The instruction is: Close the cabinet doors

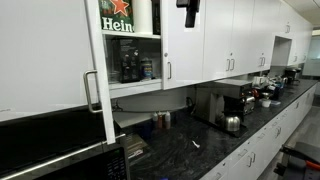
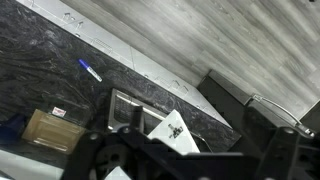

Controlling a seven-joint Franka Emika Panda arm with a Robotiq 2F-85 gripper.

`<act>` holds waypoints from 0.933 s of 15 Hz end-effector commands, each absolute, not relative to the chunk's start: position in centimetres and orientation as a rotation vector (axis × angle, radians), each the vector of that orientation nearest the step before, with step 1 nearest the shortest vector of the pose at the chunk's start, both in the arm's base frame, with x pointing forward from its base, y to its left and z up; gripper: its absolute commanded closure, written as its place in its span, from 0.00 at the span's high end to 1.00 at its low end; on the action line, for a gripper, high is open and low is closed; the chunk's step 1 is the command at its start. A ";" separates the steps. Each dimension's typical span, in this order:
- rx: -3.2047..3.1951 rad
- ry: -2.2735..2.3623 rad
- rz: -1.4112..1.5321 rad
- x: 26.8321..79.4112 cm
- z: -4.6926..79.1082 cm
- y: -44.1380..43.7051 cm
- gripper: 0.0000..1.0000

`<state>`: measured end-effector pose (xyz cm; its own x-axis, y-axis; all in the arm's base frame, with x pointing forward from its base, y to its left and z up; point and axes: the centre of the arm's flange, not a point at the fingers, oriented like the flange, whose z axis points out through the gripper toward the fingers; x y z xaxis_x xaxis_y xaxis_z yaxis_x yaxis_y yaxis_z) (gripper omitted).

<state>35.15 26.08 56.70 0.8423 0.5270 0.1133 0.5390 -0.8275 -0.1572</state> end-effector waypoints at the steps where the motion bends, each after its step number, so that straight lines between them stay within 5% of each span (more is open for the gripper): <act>1: -2.827 -0.789 -0.167 36.1 55.5 28.7 1.00; 14: -2.825 -0.661 -0.345 38.9 51.4 35.3 1.00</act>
